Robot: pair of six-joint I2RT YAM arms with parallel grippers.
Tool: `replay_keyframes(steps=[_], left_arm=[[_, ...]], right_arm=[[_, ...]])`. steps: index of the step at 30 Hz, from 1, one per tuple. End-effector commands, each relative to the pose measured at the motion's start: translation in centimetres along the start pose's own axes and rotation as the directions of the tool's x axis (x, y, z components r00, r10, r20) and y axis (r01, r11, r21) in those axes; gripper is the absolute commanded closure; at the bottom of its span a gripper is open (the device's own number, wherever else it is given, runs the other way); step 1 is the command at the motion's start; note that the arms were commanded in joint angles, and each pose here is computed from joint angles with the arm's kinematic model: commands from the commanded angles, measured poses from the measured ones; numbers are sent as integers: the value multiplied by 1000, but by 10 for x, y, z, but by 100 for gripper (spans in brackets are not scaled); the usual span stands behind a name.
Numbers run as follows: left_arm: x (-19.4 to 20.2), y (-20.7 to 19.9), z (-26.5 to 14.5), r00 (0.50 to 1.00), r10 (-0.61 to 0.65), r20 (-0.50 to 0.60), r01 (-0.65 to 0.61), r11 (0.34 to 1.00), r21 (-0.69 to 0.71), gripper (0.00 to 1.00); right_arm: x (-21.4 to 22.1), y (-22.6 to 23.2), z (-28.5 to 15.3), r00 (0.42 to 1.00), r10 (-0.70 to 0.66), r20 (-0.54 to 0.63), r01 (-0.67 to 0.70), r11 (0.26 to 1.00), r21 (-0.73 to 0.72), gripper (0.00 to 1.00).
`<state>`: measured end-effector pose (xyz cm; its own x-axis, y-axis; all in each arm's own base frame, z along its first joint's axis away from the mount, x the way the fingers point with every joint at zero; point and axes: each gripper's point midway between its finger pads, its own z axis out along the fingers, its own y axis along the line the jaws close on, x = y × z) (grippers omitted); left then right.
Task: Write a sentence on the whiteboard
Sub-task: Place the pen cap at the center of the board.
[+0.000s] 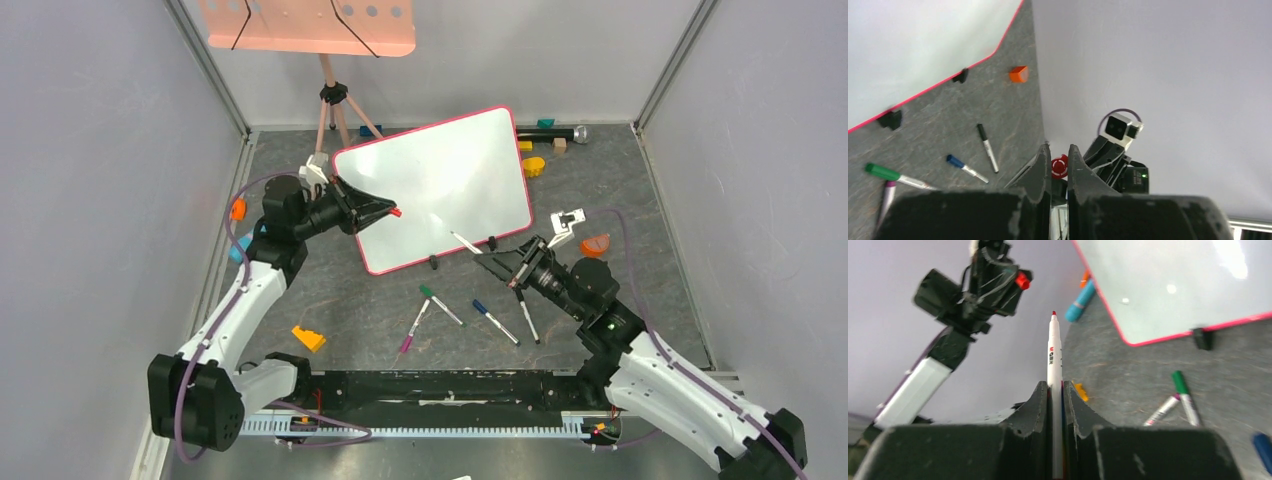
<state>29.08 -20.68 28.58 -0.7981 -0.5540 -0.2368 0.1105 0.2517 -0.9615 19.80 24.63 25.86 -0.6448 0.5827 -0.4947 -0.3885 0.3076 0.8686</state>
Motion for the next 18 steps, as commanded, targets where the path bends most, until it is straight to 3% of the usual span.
replay_keyframes(steps=[1,4,10,15,18], left_arm=[[13,32,5,997,75,-34,-79,988,-132,98],[43,54,16,987,119,-108,-138,971,-193,98],[103,84,41,945,188,-269,-257,934,-249,98],[147,134,54,887,226,-404,-372,867,-332,98],[167,152,62,854,231,-466,-416,840,-348,98]], right_arm=[[-7,-52,-21,996,-82,17,73,953,295,100],[-21,-69,-40,989,-143,32,114,888,446,100],[-53,-66,-71,964,-266,30,196,777,598,100],[-69,-76,-110,951,-305,-48,230,596,769,100],[-71,-71,-117,942,-320,-99,273,566,778,100]])
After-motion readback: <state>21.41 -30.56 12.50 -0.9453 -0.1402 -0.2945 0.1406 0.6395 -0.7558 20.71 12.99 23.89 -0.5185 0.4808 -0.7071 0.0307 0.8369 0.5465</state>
